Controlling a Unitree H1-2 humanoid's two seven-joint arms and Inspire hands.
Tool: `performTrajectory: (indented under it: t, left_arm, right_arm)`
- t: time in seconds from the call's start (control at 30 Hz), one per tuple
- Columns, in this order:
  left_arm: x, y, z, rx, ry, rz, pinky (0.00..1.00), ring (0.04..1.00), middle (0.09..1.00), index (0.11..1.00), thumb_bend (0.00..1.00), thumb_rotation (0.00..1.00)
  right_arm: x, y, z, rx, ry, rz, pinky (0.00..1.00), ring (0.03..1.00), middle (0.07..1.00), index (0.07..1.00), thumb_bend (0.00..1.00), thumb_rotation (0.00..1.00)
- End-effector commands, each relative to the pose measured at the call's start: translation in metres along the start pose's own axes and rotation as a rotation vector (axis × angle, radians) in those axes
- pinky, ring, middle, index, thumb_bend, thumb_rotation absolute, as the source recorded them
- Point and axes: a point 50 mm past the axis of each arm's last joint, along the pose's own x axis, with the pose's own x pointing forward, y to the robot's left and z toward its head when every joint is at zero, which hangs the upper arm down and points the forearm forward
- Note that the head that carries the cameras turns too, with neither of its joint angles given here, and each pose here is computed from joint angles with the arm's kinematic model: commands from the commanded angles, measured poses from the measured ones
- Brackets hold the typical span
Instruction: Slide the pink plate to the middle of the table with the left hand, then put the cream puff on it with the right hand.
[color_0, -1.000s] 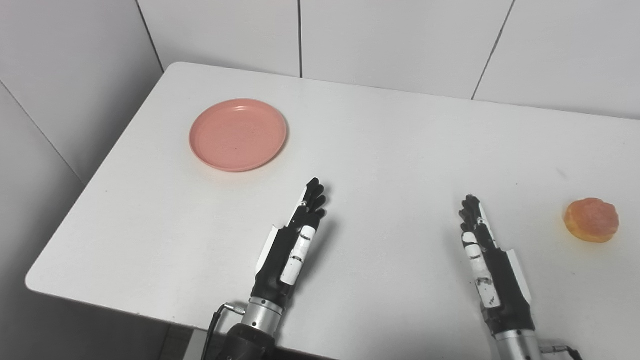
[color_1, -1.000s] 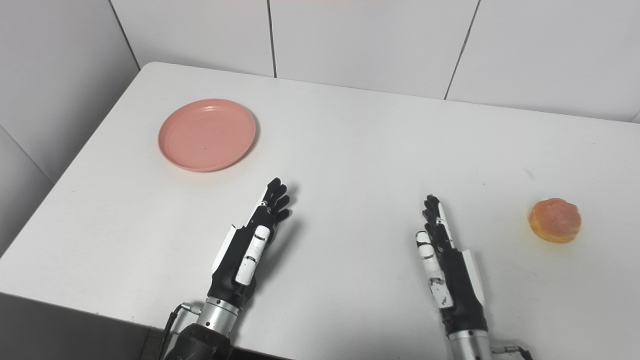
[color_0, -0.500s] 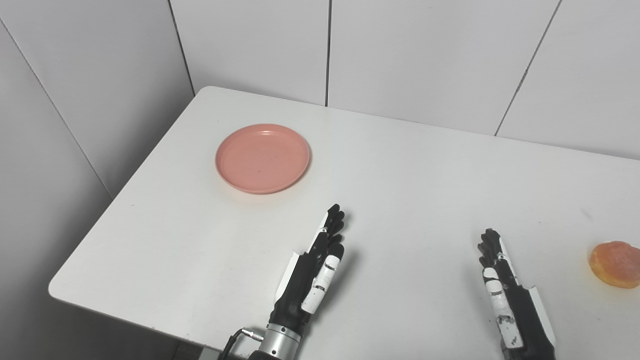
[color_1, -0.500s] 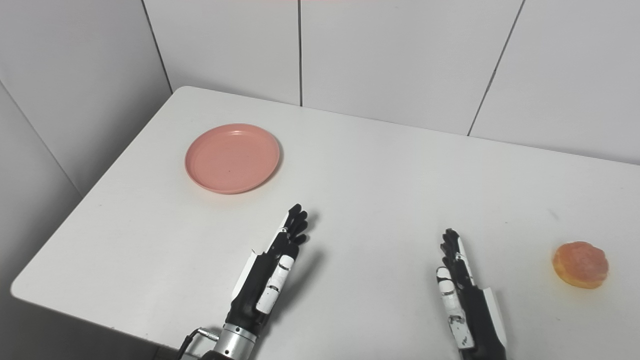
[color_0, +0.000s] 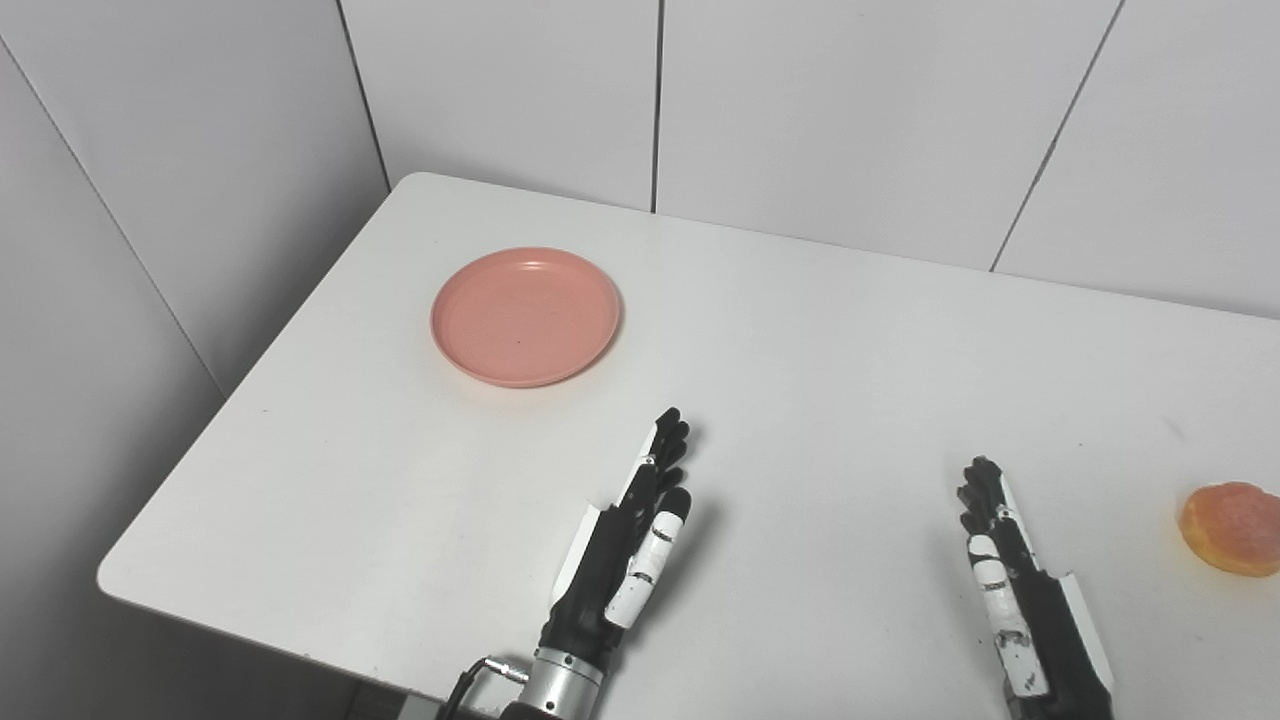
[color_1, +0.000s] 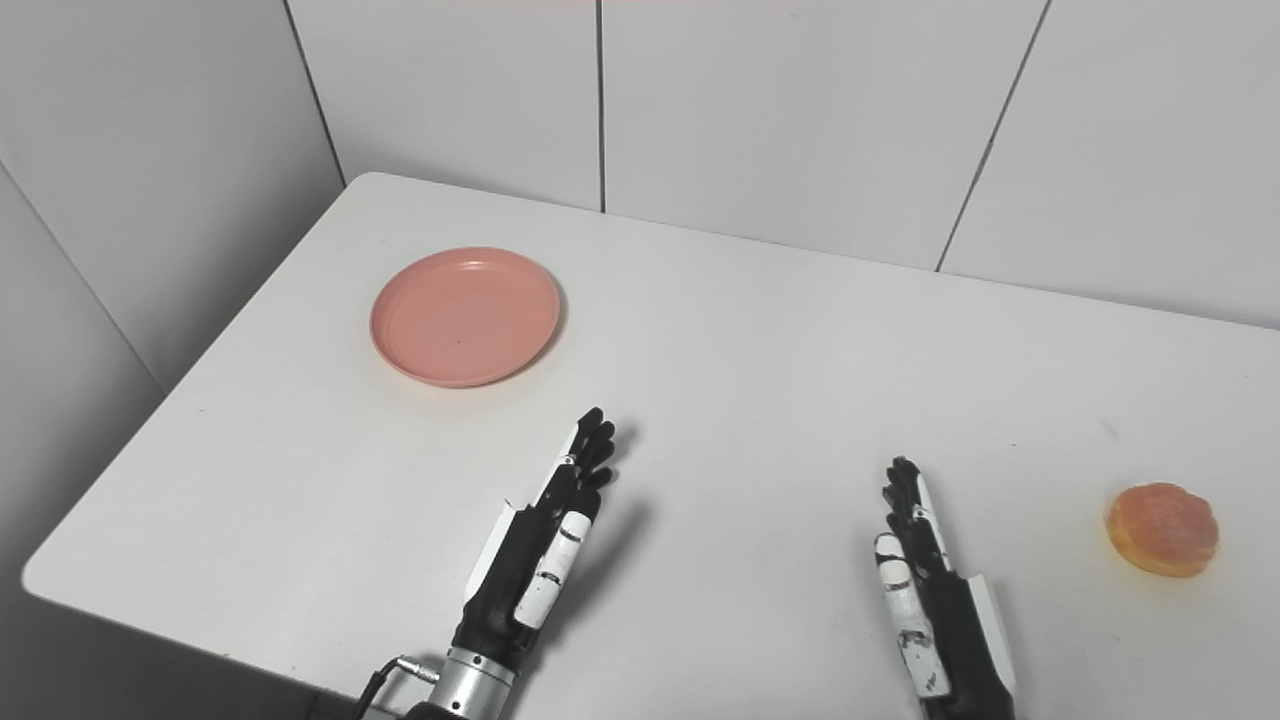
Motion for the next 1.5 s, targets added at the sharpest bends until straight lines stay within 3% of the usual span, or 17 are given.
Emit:
performTrajectory:
  t: [0.0, 0.4, 0.77, 0.87, 1.1, 1.47]
  left_arm:
    - [-0.006, -0.021, -0.011, -0.035, 0.099, -0.039, 0.94, 0.974, 0.983, 0.976, 0.47, 1.00]
    - [0.015, -0.006, 0.012, -0.058, 0.052, -0.033, 0.95, 0.974, 0.985, 0.972, 0.45, 1.00]
    - [0.039, 0.018, 0.041, -0.091, -0.001, -0.028, 0.95, 0.964, 0.984, 0.982, 0.50, 1.00]
    - [0.045, 0.025, 0.047, -0.091, -0.019, -0.013, 0.94, 0.956, 0.977, 0.978, 0.53, 1.00]
    - [0.063, 0.044, 0.068, -0.061, -0.089, 0.029, 0.92, 0.938, 0.961, 0.964, 0.51, 1.00]
    - [0.088, 0.066, 0.096, -0.121, -0.152, 0.075, 0.90, 0.904, 0.920, 0.917, 0.48, 1.00]
  right_arm:
    - [-0.007, -0.004, -0.005, -0.008, 0.032, -0.004, 1.00, 1.000, 1.000, 1.000, 0.01, 1.00]
    - [-0.003, -0.002, -0.004, 0.007, 0.043, -0.006, 1.00, 1.000, 1.000, 1.000, 0.01, 1.00]
    - [-0.001, -0.002, -0.004, 0.004, 0.056, -0.001, 1.00, 1.000, 1.000, 1.000, 0.01, 1.00]
    - [-0.001, -0.002, -0.004, 0.002, 0.059, -0.001, 1.00, 1.000, 1.000, 1.000, 0.01, 1.00]
    - [-0.001, -0.003, -0.003, -0.002, 0.058, -0.001, 1.00, 1.000, 1.000, 1.000, 0.01, 1.00]
    - [0.000, -0.006, -0.003, -0.005, 0.049, 0.005, 1.00, 1.000, 1.000, 1.000, 0.00, 1.00]
